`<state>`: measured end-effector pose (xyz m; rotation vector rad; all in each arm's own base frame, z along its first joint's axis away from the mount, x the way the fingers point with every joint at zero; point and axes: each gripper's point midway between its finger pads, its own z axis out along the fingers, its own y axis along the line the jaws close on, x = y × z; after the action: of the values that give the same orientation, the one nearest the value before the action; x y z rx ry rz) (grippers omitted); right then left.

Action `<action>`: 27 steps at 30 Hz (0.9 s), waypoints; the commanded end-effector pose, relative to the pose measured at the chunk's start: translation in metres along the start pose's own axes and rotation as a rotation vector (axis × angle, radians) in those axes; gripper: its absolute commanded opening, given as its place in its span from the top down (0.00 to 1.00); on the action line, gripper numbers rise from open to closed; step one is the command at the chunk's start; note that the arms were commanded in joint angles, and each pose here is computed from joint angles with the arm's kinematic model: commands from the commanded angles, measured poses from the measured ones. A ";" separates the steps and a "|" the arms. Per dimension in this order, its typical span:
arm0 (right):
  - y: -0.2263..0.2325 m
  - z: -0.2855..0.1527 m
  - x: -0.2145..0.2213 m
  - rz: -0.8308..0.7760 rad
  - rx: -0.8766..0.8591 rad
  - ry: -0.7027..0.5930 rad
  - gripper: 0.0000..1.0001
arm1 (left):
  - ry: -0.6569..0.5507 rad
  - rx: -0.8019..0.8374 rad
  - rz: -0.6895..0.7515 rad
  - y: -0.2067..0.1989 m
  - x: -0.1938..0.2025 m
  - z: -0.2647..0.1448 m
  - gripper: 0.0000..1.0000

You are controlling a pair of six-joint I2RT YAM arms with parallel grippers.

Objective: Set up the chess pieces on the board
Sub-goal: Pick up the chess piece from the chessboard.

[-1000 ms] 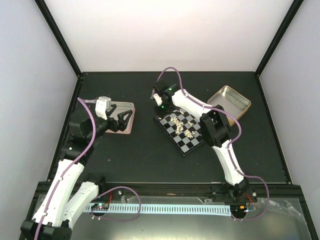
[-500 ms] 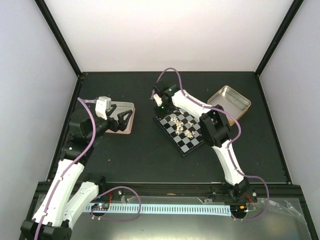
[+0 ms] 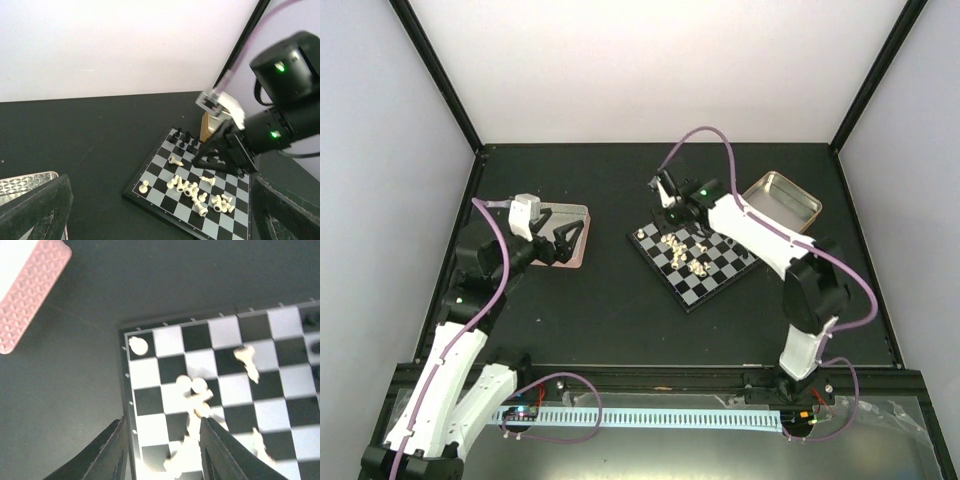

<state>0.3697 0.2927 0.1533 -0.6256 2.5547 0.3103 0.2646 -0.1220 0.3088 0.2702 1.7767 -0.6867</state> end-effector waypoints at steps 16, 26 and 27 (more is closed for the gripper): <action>-0.016 0.042 0.099 0.245 0.088 0.176 0.62 | -0.009 0.051 -0.023 -0.009 -0.001 0.000 0.01; -0.022 0.058 0.115 0.272 0.135 0.237 0.68 | -0.007 0.054 -0.022 -0.009 -0.001 0.001 0.01; -0.022 0.059 0.115 0.272 0.135 0.238 0.69 | -0.007 0.054 -0.022 -0.009 -0.001 0.001 0.01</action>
<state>0.3101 0.2485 0.0399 -0.3096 2.8783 0.1748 0.2627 -0.1253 0.3079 0.2646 1.7791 -0.7243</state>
